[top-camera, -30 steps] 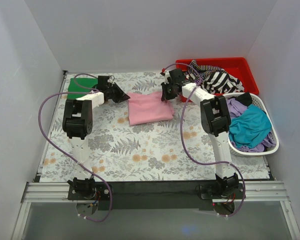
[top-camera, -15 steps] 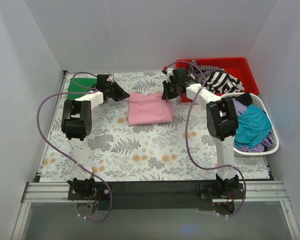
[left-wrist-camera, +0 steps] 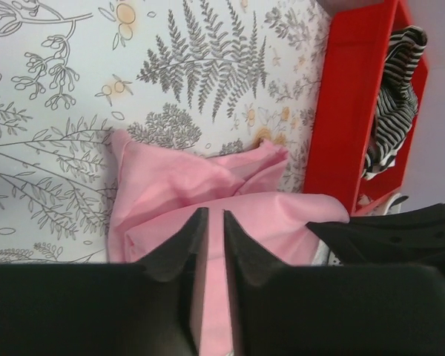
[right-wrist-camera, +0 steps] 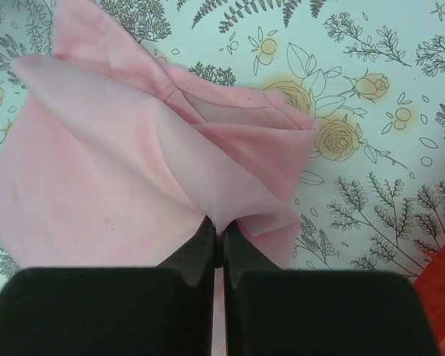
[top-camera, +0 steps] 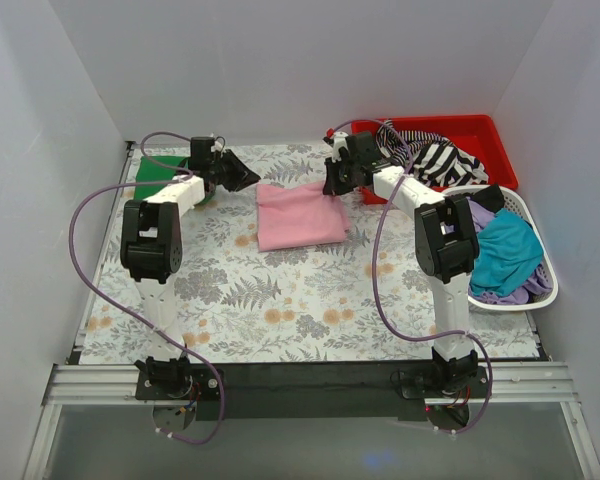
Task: Fold and stack the t-shirts
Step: Fold the tshirt
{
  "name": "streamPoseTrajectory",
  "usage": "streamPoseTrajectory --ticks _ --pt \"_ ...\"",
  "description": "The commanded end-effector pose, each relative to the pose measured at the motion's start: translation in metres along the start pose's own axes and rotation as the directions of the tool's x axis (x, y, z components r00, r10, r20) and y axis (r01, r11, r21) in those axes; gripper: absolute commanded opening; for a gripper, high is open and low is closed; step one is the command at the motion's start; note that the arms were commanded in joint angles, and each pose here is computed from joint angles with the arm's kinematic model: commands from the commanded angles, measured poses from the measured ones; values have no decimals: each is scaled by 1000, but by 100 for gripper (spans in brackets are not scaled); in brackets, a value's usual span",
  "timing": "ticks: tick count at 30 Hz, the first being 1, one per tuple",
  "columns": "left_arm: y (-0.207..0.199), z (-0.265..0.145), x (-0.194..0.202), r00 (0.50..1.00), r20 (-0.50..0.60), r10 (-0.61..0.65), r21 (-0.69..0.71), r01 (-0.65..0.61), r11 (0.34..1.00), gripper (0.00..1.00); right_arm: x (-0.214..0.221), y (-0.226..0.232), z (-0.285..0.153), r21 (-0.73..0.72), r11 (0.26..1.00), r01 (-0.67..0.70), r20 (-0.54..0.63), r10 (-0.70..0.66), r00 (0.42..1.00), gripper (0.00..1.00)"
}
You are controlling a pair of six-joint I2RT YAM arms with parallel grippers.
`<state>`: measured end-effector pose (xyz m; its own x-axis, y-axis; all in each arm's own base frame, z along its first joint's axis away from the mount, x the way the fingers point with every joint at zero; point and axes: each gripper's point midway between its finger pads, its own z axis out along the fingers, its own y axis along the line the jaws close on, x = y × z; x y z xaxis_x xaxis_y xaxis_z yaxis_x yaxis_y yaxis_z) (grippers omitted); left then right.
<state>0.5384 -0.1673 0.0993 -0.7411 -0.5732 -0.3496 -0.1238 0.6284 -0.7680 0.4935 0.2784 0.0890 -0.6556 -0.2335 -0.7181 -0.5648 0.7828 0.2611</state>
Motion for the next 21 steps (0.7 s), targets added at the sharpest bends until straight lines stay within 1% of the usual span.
streamPoseTrajectory --ticks 1,3,5,7,11,21 --pt "-4 -7 -5 1000 0 17 -4 -17 1000 17 -17 2 3 -19 1000 24 51 -23 998 1" --pt "12 -3 4 1000 -18 15 -42 -16 999 27 -17 2 3 -17 1000 24 51 -23 998 1" --pt "22 0 10 999 -29 13 -61 -15 998 31 -17 2 2 -16 1000 22 51 -21 998 1" --pt "32 1 16 999 -41 14 -89 -18 996 31 -15 1 2 -13 1000 19 47 -18 999 1" --pt "41 -2 23 998 -51 27 -109 -33 994 31 -13 1 3 -11 1000 14 43 -14 999 1" --pt "45 1 30 997 -71 32 -116 -40 992 30 -12 1 6 -16 1000 5 38 -4 999 1"
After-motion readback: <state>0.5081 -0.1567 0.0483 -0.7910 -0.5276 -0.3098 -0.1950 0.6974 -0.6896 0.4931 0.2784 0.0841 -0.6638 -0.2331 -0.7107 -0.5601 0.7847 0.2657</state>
